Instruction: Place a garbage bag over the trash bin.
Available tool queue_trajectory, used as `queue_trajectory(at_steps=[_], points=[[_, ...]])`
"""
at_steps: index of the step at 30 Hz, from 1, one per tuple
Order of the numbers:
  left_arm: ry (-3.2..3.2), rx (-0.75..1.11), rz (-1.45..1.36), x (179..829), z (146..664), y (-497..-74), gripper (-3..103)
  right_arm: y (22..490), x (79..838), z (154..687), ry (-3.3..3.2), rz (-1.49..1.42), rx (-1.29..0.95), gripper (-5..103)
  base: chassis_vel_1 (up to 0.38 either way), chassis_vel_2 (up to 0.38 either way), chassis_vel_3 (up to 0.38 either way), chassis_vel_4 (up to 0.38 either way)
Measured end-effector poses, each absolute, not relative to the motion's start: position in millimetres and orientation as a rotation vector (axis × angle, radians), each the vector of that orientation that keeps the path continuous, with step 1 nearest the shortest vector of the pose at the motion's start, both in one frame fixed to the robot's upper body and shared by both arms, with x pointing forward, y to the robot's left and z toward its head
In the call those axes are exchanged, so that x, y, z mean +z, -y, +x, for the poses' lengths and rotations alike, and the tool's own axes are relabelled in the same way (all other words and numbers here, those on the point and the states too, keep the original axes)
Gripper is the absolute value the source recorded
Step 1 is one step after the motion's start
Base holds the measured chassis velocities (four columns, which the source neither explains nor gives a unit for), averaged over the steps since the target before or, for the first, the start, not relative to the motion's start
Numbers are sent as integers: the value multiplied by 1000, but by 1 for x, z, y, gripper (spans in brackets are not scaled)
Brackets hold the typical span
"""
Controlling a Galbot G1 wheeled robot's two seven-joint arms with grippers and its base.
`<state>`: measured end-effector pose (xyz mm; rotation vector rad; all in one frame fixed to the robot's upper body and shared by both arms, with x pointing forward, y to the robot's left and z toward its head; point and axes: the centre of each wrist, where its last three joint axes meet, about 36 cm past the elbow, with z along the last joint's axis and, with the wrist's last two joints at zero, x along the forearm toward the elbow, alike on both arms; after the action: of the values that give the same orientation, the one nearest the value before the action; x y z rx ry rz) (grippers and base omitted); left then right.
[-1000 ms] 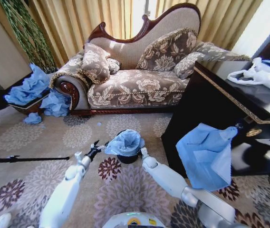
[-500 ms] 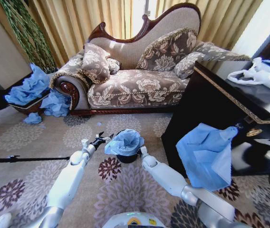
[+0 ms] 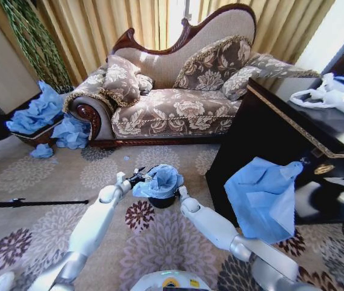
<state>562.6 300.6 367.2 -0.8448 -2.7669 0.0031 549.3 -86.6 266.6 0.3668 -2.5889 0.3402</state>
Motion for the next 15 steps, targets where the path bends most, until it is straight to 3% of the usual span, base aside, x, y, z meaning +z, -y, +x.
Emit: queue_trajectory(at_steps=[7, 11, 15], points=[[2739, -35, -795, 368, 569, -281, 93, 91, 265, 549, 2589, 356, 338, 0, 0, 0, 0, 0], [2728, -43, -765, 367, 575, -277, 75, 92, 265, 549, 2589, 354, 337, 0, 0, 0, 0, 0], [2728, -37, -757, 366, 578, -275, 64, 92, 263, 549, 2586, 354, 341, 0, 0, 0, 0, 0]])
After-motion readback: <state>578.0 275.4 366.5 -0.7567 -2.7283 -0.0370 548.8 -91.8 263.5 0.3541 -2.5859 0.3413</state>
